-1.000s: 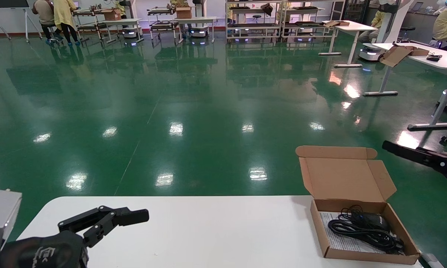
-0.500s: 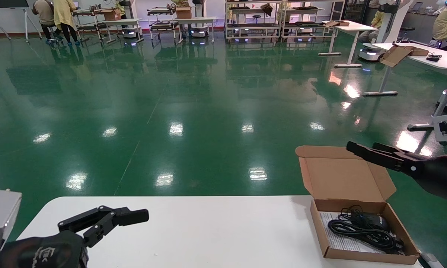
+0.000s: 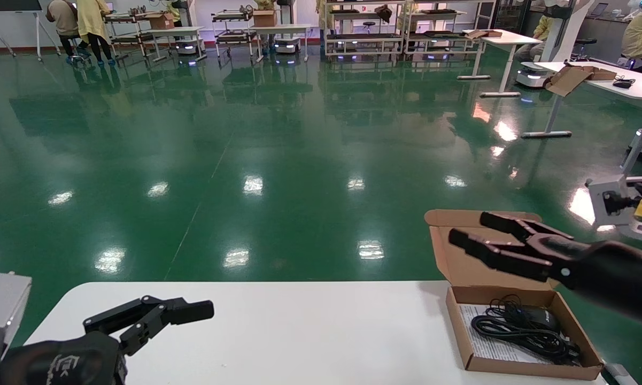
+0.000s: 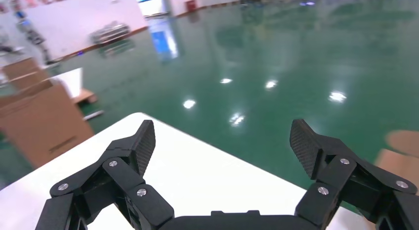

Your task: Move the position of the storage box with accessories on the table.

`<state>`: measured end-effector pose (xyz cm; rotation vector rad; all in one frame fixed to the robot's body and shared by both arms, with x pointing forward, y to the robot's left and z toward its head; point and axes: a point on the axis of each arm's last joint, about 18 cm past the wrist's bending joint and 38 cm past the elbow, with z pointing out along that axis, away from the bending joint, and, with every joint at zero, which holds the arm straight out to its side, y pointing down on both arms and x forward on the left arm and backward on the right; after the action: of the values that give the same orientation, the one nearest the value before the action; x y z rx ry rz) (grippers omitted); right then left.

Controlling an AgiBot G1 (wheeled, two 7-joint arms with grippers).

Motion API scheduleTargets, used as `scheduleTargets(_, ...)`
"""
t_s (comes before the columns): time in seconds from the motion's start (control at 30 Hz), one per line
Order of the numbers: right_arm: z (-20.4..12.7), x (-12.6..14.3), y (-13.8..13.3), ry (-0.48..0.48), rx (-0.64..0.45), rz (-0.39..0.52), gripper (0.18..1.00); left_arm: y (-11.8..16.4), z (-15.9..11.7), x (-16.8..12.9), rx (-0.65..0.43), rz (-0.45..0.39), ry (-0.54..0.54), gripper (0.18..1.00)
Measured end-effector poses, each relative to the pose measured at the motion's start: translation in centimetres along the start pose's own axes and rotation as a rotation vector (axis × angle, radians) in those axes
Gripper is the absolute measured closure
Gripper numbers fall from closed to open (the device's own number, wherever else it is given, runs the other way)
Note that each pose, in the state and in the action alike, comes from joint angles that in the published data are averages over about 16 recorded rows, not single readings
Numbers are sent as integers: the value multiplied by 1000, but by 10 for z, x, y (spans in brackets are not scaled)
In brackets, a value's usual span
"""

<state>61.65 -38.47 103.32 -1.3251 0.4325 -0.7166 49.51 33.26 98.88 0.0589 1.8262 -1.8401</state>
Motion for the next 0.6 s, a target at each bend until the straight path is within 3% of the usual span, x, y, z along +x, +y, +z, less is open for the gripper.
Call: scheduleTargets(0.6,-17,-96,5,-344,-15,-179,178,0,0,0,0,0,0,184)
